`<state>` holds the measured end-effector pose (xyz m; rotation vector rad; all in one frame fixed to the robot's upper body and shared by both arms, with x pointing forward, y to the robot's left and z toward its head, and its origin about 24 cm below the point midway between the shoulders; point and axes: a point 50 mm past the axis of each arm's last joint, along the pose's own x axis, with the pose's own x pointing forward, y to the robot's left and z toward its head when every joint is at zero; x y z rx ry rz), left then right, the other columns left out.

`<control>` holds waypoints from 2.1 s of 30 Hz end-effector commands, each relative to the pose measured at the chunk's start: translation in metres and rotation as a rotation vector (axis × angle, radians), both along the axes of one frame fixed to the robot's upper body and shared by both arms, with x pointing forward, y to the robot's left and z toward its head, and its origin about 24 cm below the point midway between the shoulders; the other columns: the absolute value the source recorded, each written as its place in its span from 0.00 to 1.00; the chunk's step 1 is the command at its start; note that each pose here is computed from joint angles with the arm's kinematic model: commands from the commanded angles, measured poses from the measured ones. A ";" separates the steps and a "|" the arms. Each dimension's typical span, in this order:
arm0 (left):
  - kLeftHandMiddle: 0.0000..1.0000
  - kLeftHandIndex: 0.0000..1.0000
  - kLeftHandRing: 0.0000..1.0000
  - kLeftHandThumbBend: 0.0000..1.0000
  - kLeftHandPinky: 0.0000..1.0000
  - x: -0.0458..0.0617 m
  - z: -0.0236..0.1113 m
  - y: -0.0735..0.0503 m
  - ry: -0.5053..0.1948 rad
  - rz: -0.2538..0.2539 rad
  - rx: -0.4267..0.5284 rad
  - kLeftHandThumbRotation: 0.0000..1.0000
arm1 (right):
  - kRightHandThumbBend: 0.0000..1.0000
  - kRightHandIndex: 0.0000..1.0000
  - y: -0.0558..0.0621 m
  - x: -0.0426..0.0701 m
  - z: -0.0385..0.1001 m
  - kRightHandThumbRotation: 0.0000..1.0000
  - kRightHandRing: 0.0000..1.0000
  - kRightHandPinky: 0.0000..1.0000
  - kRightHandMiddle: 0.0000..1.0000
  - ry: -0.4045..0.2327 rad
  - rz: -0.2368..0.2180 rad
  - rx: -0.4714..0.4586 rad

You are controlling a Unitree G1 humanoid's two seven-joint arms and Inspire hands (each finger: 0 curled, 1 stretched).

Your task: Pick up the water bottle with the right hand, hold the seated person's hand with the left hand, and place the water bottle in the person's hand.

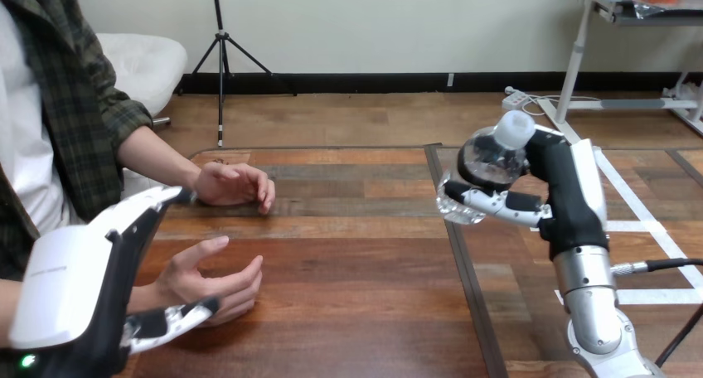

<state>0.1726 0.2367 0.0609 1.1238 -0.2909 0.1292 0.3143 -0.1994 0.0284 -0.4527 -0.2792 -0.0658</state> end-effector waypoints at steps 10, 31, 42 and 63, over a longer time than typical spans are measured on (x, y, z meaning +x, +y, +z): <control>0.78 0.76 0.75 0.93 0.68 0.012 0.011 0.012 0.095 0.052 0.239 0.06 | 0.73 0.48 0.014 0.012 0.030 0.00 0.44 0.39 0.48 -0.138 0.068 0.023; 0.80 0.77 0.78 0.97 0.74 0.022 0.004 0.014 0.306 0.088 0.357 0.12 | 0.73 0.49 0.014 0.013 0.029 0.00 0.44 0.40 0.48 -0.123 0.079 0.022; 0.81 0.79 0.80 0.97 0.76 0.031 -0.006 0.011 0.372 0.107 0.417 0.13 | 0.72 0.48 0.014 0.013 0.028 0.00 0.44 0.40 0.48 -0.118 0.085 0.026; 0.80 0.78 0.78 0.96 0.74 0.045 -0.022 0.004 0.335 0.102 0.485 0.10 | 0.72 0.48 0.012 0.013 0.028 0.00 0.44 0.40 0.48 -0.111 0.084 0.029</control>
